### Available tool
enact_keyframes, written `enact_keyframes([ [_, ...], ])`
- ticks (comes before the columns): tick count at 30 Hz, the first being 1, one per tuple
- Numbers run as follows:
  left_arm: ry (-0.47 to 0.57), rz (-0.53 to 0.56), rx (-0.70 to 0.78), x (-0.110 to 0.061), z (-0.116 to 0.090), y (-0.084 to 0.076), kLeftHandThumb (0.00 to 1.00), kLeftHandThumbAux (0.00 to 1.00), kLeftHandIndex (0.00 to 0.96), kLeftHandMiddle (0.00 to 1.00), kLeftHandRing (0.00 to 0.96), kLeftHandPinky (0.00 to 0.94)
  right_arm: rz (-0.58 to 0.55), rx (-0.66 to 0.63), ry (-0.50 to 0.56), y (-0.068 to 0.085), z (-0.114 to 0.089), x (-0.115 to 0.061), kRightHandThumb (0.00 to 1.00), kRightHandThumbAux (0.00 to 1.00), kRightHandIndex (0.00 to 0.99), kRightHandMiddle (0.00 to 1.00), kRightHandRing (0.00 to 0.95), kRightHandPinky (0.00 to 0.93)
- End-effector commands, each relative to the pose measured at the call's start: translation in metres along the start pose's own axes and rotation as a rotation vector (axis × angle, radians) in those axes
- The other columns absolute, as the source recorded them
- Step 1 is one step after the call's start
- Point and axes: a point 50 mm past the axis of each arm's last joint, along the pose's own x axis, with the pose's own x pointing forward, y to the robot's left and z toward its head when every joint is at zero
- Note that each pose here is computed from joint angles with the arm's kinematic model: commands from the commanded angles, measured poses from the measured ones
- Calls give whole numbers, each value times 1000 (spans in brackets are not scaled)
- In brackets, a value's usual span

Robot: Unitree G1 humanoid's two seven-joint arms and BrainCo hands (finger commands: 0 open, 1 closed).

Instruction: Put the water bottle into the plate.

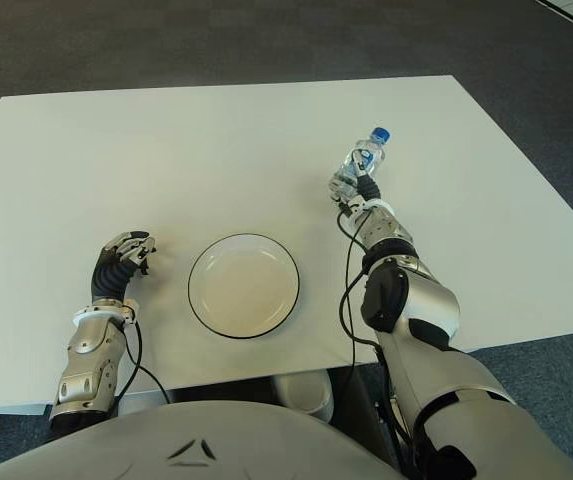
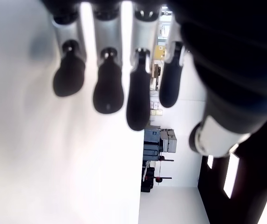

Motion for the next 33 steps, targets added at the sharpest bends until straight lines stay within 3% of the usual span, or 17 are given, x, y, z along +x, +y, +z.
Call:
enact_keyframes([
  [1, 45, 11, 4, -3, -9, 0, 838, 680, 398, 564, 742, 732, 108, -55, -32, 22, 11, 2, 715, 718, 440, 829, 844, 876],
  [14, 44, 11, 8, -3, -8, -2, 838, 680, 398, 566, 743, 731, 346, -256, -123, 44, 13, -10, 708, 721, 440, 867, 873, 882],
  [22, 48, 15, 1, -3, -9, -2, 838, 680, 398, 564, 741, 730, 536, -485, -203, 65, 12, -40, 705, 725, 439, 877, 881, 880],
  [33, 52, 14, -5, -2, -10, -2, 838, 680, 397, 563, 737, 724, 727, -697, -257, 76, 1, -68, 706, 725, 439, 878, 882, 878],
])
